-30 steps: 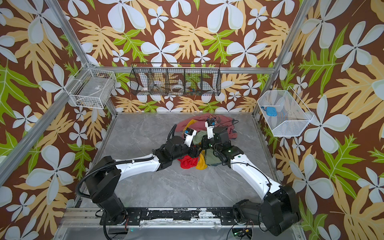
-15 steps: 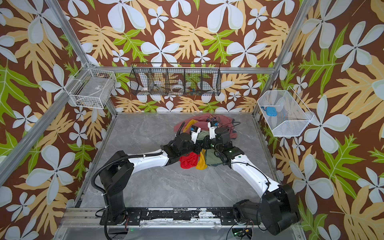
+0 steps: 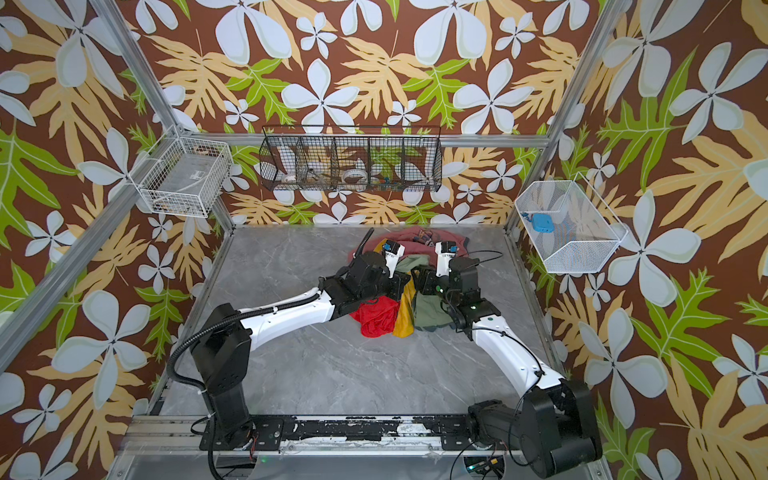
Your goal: Pick out a specific cloth from the pile
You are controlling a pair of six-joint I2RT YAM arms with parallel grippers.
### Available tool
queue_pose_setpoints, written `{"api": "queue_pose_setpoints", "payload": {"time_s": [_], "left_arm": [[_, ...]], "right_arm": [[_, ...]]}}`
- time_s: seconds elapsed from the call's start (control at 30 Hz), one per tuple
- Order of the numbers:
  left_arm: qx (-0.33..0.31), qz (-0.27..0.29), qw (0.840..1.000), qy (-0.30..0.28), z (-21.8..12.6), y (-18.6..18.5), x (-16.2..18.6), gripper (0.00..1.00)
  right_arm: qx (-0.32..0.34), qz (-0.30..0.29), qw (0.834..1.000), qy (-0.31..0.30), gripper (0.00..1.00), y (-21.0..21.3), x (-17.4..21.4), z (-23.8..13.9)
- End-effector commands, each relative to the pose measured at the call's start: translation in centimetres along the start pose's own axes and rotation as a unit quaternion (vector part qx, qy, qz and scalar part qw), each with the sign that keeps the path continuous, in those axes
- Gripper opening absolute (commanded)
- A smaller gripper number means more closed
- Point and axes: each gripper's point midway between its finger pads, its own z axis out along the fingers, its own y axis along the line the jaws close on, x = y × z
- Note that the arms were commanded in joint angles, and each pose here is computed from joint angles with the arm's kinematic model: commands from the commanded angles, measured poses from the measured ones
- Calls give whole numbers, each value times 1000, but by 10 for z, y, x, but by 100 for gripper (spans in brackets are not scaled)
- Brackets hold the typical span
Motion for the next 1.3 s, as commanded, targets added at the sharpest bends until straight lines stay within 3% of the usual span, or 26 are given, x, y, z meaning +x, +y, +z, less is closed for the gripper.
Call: {"api": "queue_pose_setpoints", "payload": {"time_s": [0.0, 0.3, 0.53, 0.9, 1.07, 1.27], "left_arm": [[54, -2, 997, -57, -18, -29, -43, 0], [74, -12, 995, -68, -50, -50, -76, 0], [101, -10, 993, -59, -59, -70, -95, 0], [79, 23, 995, -65, -81, -79, -132, 0], [89, 39, 995, -39, -85, -89, -137, 0], [37, 51, 997, -47, -97, -72, -142, 0]], "right_arm": [[20, 3, 999, 38, 98, -10, 23, 0], [7, 22, 999, 28, 100, -15, 39, 8], [35, 25, 999, 22, 100, -39, 54, 5], [43, 73, 996, 39, 92, -73, 46, 13], [39, 70, 995, 52, 90, -75, 49, 20], [50, 68, 994, 69, 87, -82, 61, 23]]}}
